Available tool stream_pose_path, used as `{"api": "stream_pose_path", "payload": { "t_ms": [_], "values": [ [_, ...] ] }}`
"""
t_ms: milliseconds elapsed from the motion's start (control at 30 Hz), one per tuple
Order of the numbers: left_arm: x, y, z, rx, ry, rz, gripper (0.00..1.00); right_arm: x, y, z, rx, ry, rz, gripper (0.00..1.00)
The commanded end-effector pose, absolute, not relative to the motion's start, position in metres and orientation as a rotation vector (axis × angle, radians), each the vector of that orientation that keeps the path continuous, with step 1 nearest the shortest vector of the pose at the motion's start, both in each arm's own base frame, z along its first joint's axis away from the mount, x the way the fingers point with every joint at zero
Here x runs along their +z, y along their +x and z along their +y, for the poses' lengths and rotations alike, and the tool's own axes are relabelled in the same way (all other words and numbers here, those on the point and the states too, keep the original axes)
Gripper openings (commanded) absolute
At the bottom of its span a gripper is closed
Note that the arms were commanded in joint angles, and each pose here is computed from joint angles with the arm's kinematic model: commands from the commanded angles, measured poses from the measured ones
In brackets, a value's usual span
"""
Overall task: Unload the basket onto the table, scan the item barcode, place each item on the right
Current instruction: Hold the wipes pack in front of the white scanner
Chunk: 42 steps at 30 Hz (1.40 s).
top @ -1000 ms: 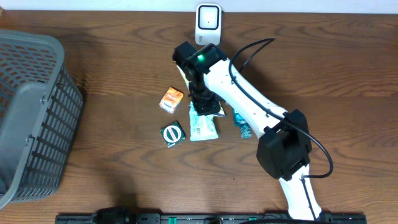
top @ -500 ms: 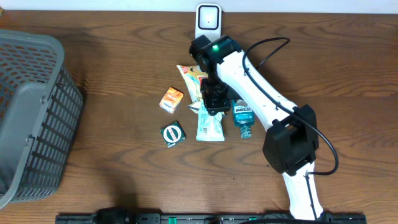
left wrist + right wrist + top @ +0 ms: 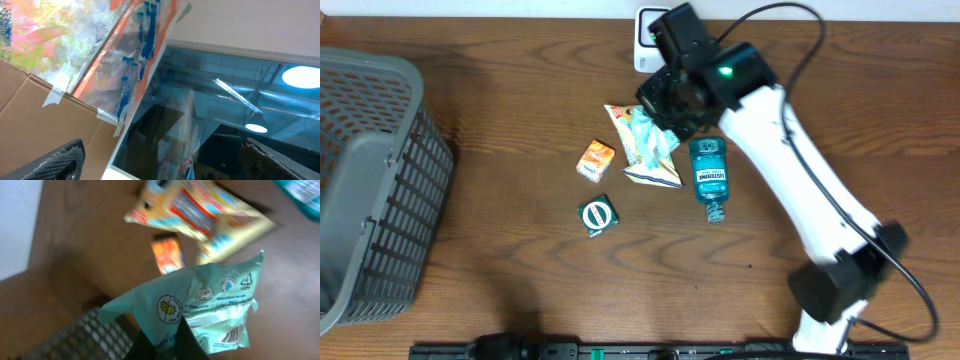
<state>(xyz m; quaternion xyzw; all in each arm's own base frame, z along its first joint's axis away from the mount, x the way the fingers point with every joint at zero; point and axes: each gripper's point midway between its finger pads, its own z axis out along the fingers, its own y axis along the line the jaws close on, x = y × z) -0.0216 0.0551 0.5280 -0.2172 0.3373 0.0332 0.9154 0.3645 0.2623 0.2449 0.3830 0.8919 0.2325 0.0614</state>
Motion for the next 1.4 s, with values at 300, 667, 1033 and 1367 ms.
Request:
{"api": "stream_pose_path", "payload": {
  "t_ms": [300, 667, 1033, 1367],
  "values": [
    [0.521, -0.008, 0.055, 0.063, -0.443, 0.723, 0.98, 0.269, 0.333, 0.219, 0.645, 1.975, 2.338, 0.01],
    [0.518, -0.004, 0.055, 0.066, -0.445, 0.74, 0.98, 0.335, 0.427, 0.265, 0.913, 0.656, 2.335, 0.01],
    [0.508, 0.01, 0.057, 0.072, -0.45, 0.776, 0.98, 0.352, 0.423, 0.341, 1.085, -0.443, 2.146, 0.01],
    [0.502, 0.021, 0.059, 0.076, -0.453, 0.796, 0.98, 0.333, 0.437, 0.368, 1.609, -0.783, 1.904, 0.01]
  ]
}}
